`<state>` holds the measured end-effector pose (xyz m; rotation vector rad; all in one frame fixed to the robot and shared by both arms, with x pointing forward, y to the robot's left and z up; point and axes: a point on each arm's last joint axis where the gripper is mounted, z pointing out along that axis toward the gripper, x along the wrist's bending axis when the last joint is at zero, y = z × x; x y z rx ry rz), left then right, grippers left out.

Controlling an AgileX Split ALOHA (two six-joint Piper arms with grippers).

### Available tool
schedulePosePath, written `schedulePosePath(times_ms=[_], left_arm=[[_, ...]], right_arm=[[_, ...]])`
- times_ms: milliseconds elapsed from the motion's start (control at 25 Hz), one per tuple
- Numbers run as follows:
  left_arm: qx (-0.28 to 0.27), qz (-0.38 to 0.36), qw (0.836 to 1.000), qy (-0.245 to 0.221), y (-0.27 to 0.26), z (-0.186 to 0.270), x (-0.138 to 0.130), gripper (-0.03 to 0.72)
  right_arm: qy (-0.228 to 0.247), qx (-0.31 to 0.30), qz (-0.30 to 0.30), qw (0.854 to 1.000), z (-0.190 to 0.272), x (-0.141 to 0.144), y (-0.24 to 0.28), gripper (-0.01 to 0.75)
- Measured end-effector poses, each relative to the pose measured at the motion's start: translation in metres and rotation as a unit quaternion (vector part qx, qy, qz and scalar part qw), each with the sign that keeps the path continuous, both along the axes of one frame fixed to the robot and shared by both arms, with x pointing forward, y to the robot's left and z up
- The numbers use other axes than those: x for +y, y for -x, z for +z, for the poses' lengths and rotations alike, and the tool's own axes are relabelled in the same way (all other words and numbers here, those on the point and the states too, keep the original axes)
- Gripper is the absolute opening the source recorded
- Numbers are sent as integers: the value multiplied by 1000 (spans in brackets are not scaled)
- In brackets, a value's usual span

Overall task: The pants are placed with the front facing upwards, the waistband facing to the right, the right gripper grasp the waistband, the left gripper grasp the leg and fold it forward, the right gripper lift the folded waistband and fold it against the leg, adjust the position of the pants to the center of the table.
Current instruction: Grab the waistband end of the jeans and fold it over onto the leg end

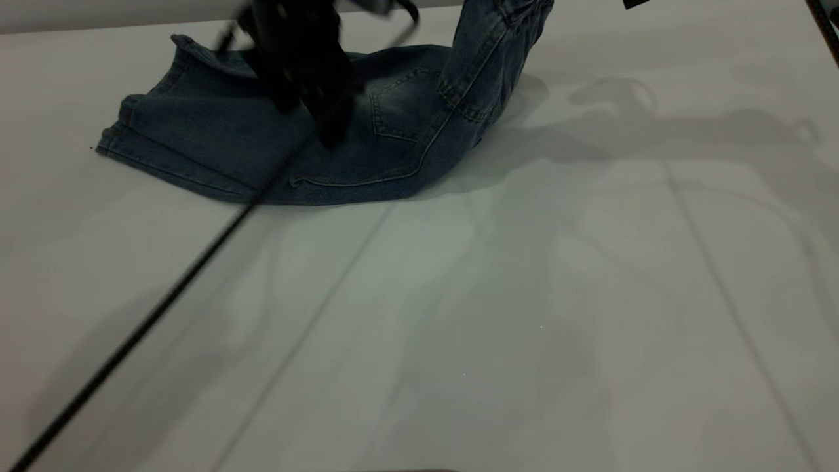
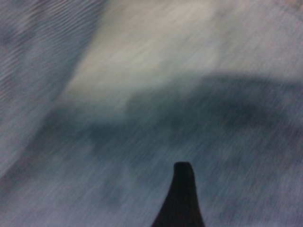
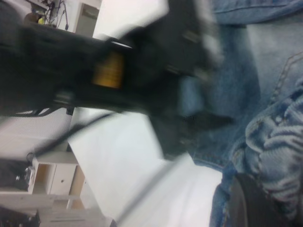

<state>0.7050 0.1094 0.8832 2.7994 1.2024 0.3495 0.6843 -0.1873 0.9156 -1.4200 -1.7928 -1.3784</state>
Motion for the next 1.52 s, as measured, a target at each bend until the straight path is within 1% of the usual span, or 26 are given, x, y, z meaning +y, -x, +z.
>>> schedulePosePath(times_ms=[120,240,440,560,720,840,1080,1240,1360,1520], left_arm=[[-31,50,998,11,-7,41,16,584],[-37,100,994,16,-12,64,45,584],[-21,191,981,14,-21,63,101,584],[-27,222,974,19,-26,63,125,584],[-25,248,968,26,-31,53,149,584],[-18,255,966,24,-36,32,157,584],[-24,251,967,35,-44,-6,154,584],[-15,248,968,36,-45,-27,153,584],[-12,247,968,36,-45,-34,153,584],[-10,247,968,39,-45,-35,152,584]], right_arm=[[2,2,-2,1000,0,-1,0,40],[3,4,-2,1000,0,-1,0,40],[5,5,-3,1000,-1,-1,0,40],[5,3,-3,1000,1,-1,-1,39],[4,-8,-3,1000,8,-1,-6,40],[1,-13,1,1000,15,0,-9,40],[1,-13,1,1000,16,0,-10,40],[-2,-6,5,1000,16,2,-9,40],[0,-13,19,1000,20,13,-8,40],[-7,-36,43,998,41,44,-11,40]])
